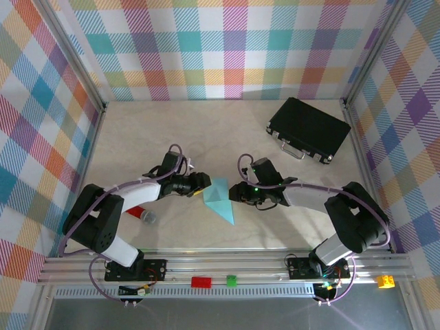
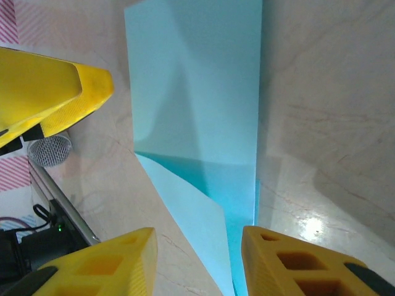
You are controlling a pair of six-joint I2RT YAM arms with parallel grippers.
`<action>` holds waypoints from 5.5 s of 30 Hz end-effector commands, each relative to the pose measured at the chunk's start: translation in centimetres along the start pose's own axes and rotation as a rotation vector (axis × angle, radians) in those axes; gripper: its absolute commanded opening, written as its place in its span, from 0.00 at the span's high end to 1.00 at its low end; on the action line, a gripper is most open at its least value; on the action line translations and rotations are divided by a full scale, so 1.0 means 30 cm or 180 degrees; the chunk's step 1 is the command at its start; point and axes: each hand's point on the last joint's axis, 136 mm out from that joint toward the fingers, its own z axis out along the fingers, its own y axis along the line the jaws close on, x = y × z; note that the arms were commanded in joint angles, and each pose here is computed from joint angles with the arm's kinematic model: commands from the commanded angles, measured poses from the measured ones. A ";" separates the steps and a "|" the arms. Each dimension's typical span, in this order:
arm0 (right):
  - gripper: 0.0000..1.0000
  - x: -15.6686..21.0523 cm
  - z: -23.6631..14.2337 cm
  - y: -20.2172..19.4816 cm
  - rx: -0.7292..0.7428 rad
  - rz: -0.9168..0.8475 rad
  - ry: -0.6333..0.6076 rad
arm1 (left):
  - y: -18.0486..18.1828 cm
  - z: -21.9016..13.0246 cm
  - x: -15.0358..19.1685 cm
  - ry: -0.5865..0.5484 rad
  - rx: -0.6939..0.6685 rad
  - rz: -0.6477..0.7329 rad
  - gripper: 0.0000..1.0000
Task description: Fold a paper plane with a square sheet of paper (pick it up from the middle)
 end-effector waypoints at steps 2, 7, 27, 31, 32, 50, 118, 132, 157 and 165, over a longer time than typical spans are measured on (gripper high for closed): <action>0.62 0.034 0.029 0.008 -0.0131 -0.0131 0.0146 | -0.003 -0.028 -0.027 -0.0157 0.0072 0.0051 0.47; 0.64 0.031 0.041 -0.026 0.0024 -0.0025 0.0130 | 0.015 -0.012 -0.011 -0.0014 0.0157 -0.0068 0.44; 0.64 0.021 0.050 -0.057 0.0113 -0.0019 0.0022 | 0.066 0.028 0.050 0.0268 0.0151 -0.0187 0.45; 0.64 0.023 0.053 -0.062 0.0110 -0.0014 0.0010 | 0.071 0.039 0.057 0.0324 0.0173 -0.0223 0.50; 0.64 0.024 0.054 -0.063 0.0108 -0.0007 0.0014 | 0.066 0.039 0.056 0.0325 0.0190 -0.0228 0.51; 0.63 0.033 0.052 -0.077 0.0127 -0.0019 -0.0007 | 0.008 0.046 0.048 0.0371 0.0504 -0.0233 0.58; 0.55 0.036 0.044 0.079 0.1162 -0.3355 -0.0983 | -0.139 0.031 -0.053 -0.0326 0.0622 -0.0300 0.80; 0.59 0.016 0.089 -0.011 0.1753 -0.3655 -0.0936 | -0.199 0.024 -0.054 -0.0226 0.0804 -0.0197 0.78; 0.64 0.033 0.075 0.009 0.1442 -0.3311 -0.1181 | -0.158 0.052 -0.047 -0.0192 0.0683 -0.0271 0.86; 0.73 0.042 0.091 -0.003 0.1443 -0.3281 -0.1121 | -0.161 0.050 -0.049 -0.0201 0.0690 -0.0270 0.86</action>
